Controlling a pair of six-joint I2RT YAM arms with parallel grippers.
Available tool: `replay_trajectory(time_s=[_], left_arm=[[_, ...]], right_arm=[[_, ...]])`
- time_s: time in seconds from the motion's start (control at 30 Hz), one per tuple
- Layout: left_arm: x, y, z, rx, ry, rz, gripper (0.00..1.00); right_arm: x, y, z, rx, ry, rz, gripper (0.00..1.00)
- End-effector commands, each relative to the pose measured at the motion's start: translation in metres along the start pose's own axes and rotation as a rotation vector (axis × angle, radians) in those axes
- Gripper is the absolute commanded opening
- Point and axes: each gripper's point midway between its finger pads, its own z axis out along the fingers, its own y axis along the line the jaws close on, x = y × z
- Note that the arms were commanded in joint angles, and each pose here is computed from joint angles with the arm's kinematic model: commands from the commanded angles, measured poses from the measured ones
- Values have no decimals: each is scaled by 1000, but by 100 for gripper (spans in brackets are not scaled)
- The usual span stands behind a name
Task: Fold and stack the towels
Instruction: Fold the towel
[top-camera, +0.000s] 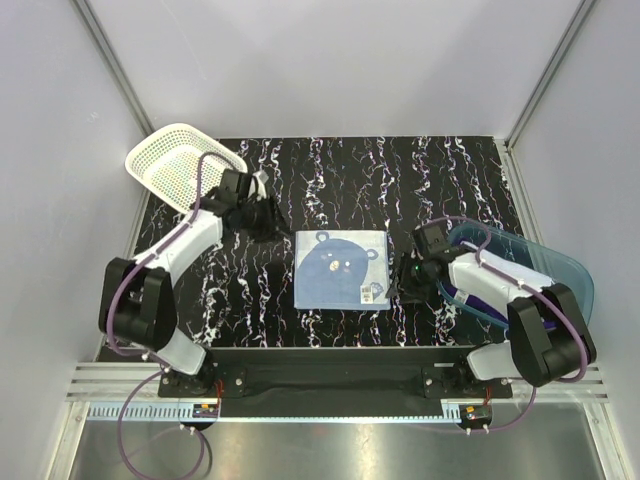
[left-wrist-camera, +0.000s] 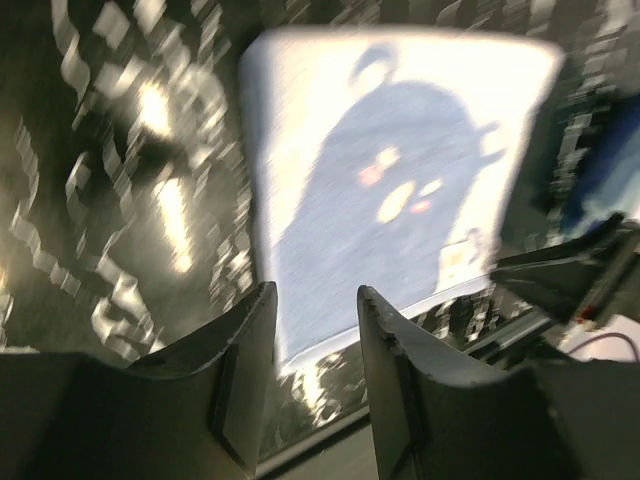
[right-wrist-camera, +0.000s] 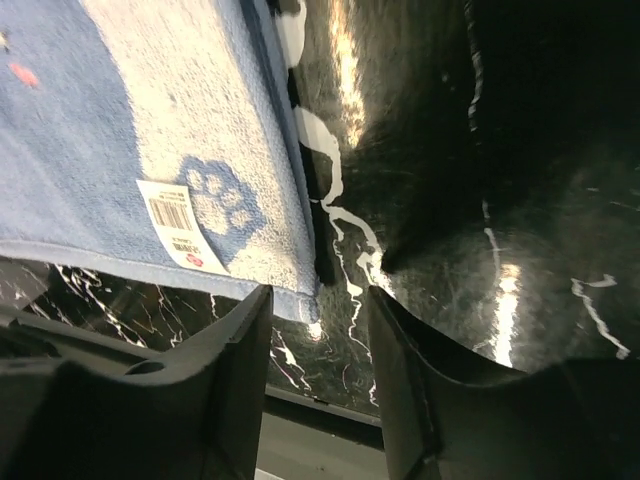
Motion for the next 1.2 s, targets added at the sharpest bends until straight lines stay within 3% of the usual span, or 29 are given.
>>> replay_trajectory(time_s=[0.0, 0.2, 0.33, 0.5, 0.8, 0.93, 1.0, 1.17], left_arm=[[-25, -27, 18, 122, -20, 67, 43], [-43, -45, 60, 270, 28, 50, 40], [-49, -41, 84, 289, 44, 39, 40], [-60, -25, 109, 218, 21, 35, 39], [-66, 14, 127, 23, 26, 93, 38], [-73, 3, 106, 31, 17, 166, 39], [-89, -5, 93, 28, -11, 272, 42], [-86, 8, 97, -29, 93, 378, 44]], right_arm=[[-47, 15, -26, 57, -141, -26, 50], [-124, 69, -32, -20, -233, -192, 19], [-153, 73, 6, -5, -175, -248, 15], [-194, 68, 28, 23, -219, -286, 13], [-213, 50, 56, 91, -239, -367, 18], [-216, 71, 32, 19, -254, -437, 30], [-209, 80, 20, -40, -216, -490, 40], [-208, 82, 9, -153, -140, -549, 47]])
